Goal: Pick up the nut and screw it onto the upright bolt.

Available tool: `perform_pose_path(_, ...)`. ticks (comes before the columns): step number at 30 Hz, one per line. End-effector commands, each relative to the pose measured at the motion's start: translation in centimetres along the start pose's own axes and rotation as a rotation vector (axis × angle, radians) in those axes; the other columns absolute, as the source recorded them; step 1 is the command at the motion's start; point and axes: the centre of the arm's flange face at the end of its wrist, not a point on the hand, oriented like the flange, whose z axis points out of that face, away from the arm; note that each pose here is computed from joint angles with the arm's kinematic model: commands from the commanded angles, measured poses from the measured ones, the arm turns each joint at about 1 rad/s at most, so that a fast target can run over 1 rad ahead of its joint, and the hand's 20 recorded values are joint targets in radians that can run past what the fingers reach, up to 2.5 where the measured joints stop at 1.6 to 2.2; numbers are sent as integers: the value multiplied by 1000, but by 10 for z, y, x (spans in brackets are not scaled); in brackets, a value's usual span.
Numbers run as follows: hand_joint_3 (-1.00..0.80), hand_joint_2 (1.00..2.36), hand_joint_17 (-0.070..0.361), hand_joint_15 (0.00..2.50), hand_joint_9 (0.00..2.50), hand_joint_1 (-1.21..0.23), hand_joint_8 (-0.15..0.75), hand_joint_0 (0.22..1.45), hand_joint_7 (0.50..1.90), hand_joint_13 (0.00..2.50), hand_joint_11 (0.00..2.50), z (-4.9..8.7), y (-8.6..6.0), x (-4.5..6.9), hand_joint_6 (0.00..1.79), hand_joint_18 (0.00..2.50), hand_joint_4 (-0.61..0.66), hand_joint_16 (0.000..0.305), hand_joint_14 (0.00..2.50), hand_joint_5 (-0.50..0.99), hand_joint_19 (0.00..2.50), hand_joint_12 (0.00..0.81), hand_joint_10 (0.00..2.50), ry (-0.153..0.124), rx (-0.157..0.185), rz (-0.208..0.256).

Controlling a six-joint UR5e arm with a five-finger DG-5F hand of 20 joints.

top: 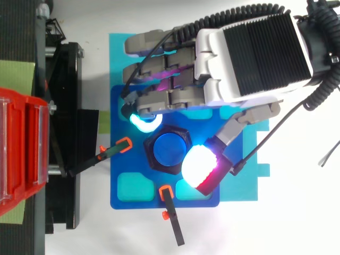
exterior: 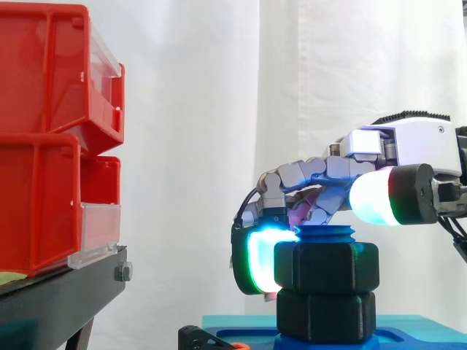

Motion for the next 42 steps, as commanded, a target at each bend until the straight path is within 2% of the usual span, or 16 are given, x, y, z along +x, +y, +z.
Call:
perform_pose_path(1,-500,1000,67,0,951,-185,274,501,1517,604,10,-2,-2,-1,515,269,126,30,0,-21,0,248,0,0,-2,-1)
perform_pose_path(11,-500,1000,61,0,1002,-200,273,508,1391,639,17,-4,-5,-1,573,304,130,27,0,-11,0,240,0,2,3,0)
perform_pose_path(16,-500,1000,57,0,1047,-206,270,511,1273,669,16,-4,-6,-1,624,329,127,25,0,-6,0,227,1,2,3,-4)
perform_pose_path(19,-500,1000,55,0,1062,-207,276,511,1292,672,20,-5,-7,-1,617,334,134,25,0,-6,0,226,0,2,1,-4)
perform_pose_path(20,-500,1000,56,0,1056,-206,274,511,1338,671,13,-5,-7,-1,588,332,132,25,0,-6,0,227,0,2,1,-4)
perform_pose_path(21,-500,1000,56,0,1047,-204,274,508,1439,665,25,-5,-8,-2,533,330,132,25,0,-4,0,230,0,2,1,-4)
perform_pose_path(22,-500,1000,58,0,1024,-199,273,505,1462,649,13,-5,-8,-2,501,313,126,26,0,-12,0,236,0,2,0,-2)
perform_pose_path(24,-500,1000,64,0,972,-191,263,497,1308,624,0,-5,-8,-2,504,285,123,28,0,-44,0,246,0,1,-1,-4)
perform_pose_path(27,-500,1000,70,0,895,-179,253,487,1075,577,0,-6,-9,-4,505,250,208,31,0,-86,0,261,0,-4,-6,-5)
perform_pose_path(28,-500,1000,73,0,865,-176,251,484,1034,569,0,-7,-10,-4,504,236,224,32,0,-94,0,265,0,-3,-8,-5)
perform_pose_path(30,-500,1000,77,0,819,-169,245,478,914,538,0,-4,-11,-12,504,203,234,34,0,-116,0,274,0,-13,-16,-10)
perform_pose_path(35,-500,1000,84,0,722,-158,234,469,768,471,0,-1,-12,-23,502,143,203,37,0,-148,0,286,0,-22,-34,-16)
perform_pose_path(37,-500,1000,87,0,686,-154,225,467,735,439,0,-2,-13,-23,502,120,193,39,0,-154,0,287,0,-25,-33,-16)
perform_pose_path(42,-500,1000,94,0,619,-133,214,461,672,373,0,2,-6,-20,502,71,177,42,0,-168,0,290,0,-21,-38,-17)
